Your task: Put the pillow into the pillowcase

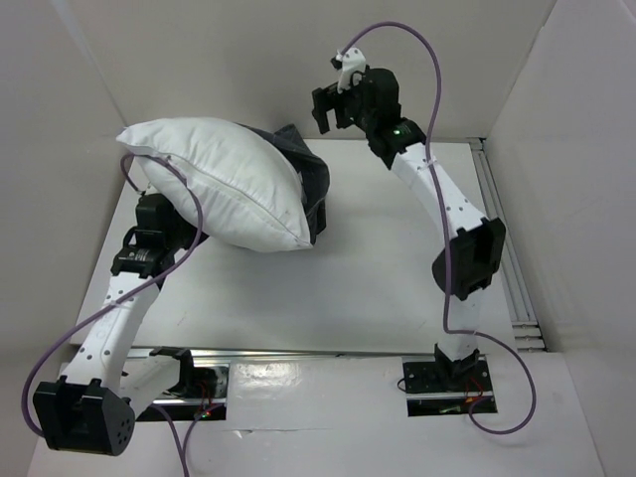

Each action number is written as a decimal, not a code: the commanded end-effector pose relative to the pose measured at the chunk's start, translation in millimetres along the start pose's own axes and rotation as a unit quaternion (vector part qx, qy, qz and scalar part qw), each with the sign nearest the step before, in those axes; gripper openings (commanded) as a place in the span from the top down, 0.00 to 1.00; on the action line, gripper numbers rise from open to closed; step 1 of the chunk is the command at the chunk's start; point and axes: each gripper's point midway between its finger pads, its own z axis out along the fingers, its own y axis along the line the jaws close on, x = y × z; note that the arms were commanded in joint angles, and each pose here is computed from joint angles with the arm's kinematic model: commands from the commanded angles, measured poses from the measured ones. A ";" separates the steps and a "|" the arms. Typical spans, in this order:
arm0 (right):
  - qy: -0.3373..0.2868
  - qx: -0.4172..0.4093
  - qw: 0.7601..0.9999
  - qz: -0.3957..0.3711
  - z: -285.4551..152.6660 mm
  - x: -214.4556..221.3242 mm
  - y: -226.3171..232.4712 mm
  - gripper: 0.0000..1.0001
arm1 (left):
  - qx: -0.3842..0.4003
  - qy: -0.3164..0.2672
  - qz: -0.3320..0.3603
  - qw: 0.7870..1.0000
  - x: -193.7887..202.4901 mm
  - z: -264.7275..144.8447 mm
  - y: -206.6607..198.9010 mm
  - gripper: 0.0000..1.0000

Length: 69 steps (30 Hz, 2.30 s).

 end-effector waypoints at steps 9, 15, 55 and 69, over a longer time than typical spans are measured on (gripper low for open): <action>0.101 -0.203 0.972 -0.063 -4.0 95.1 16.1 0.03 | -0.005 -0.012 0.034 0.999 -19.4 -0.1 -4.2 1.00; 0.090 -0.173 0.979 -0.060 2.2 87.6 7.1 0.03 | -0.008 -0.008 0.034 0.999 -18.0 2.2 -2.8 1.00; -0.035 -0.093 0.994 -0.051 6.5 -36.8 26.2 1.00 | 0.097 -0.133 0.099 0.981 -168.6 -39.8 -129.4 1.00; -0.273 0.122 0.952 -0.072 -130.1 -244.6 -36.5 1.00 | 0.151 -0.251 0.162 0.942 -235.0 -101.2 -203.3 1.00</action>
